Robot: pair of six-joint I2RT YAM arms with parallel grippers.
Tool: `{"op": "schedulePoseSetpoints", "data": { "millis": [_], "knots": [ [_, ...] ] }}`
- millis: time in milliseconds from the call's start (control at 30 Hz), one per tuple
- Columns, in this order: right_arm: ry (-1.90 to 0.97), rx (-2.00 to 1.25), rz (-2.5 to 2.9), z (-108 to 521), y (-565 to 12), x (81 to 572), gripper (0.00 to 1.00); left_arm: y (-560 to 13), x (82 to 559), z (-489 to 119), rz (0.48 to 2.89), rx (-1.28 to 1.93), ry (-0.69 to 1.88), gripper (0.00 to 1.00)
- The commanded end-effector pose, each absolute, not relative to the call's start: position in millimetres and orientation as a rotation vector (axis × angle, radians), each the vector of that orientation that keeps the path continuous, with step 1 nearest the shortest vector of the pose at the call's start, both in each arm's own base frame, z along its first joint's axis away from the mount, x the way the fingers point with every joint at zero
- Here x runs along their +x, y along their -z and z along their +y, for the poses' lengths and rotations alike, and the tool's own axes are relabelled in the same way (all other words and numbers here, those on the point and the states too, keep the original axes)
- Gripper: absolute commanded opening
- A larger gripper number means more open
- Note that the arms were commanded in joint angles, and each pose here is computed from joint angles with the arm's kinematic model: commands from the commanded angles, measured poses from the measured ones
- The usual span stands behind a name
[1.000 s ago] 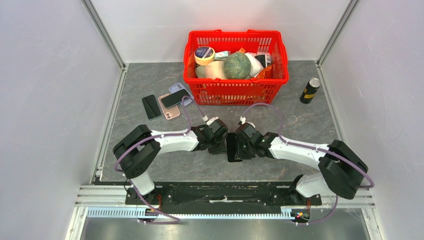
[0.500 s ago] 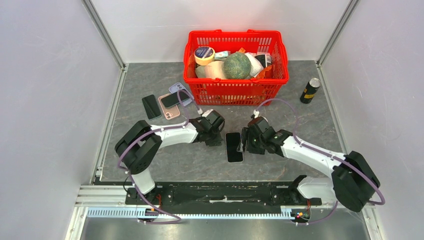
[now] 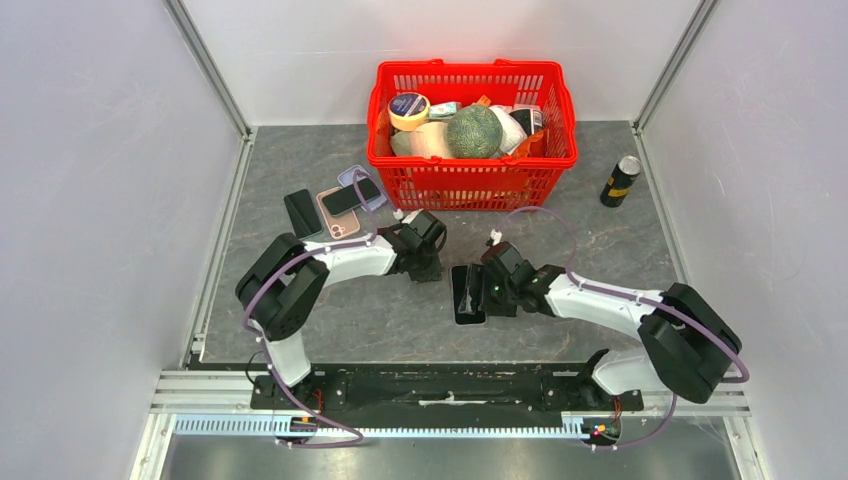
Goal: Put the phone into the phone case
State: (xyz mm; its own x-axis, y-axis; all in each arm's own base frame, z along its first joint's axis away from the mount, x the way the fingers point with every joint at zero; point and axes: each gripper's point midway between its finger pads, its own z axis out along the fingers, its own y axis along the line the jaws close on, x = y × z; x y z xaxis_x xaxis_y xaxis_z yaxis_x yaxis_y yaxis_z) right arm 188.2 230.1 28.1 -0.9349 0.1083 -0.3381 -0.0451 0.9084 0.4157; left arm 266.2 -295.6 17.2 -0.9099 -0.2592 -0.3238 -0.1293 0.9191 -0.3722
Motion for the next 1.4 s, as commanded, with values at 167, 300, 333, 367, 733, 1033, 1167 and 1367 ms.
{"op": "schedulePoseSetpoints", "data": {
  "millis": [167,300,333,367,733,1033,1167,1367],
  "knots": [
    [-0.716,-0.007,2.679,278.5,-35.2,175.9,0.75,-11.3,282.9,-308.3,2.74,-0.184,0.468,0.11],
    [-0.763,-0.05,2.669,297.6,-38.8,172.6,0.76,-8.0,280.2,-319.5,2.775,-0.132,0.518,0.1],
    [-0.765,-0.062,2.668,301.2,-39.4,172.2,0.76,-6.4,278.4,-324.0,2.79,-0.111,0.542,0.11],
    [-0.763,-0.075,2.669,303.0,-39.8,172.0,0.76,-5.7,275.8,-328.8,2.804,-0.085,0.572,0.11],
    [-0.526,-0.059,2.56,237.7,-68.0,172.5,0.88,-0.8,243.1,-381.6,2.877,0.229,0.805,0.1],
    [-0.398,0.084,2.548,176.3,-65.7,176.6,0.92,-12.1,227.0,-390.1,2.843,0.322,0.838,0.15],
    [-0.431,0.068,2.551,178.1,-61.6,177.3,0.91,-42.3,242.4,-374.4,2.755,0.267,0.766,0.26],
    [-0.439,0.035,2.586,187.0,-48.8,179.3,0.82,-66.5,241.5,-337.3,2.696,0.169,0.65,0.32]
  ]
}}
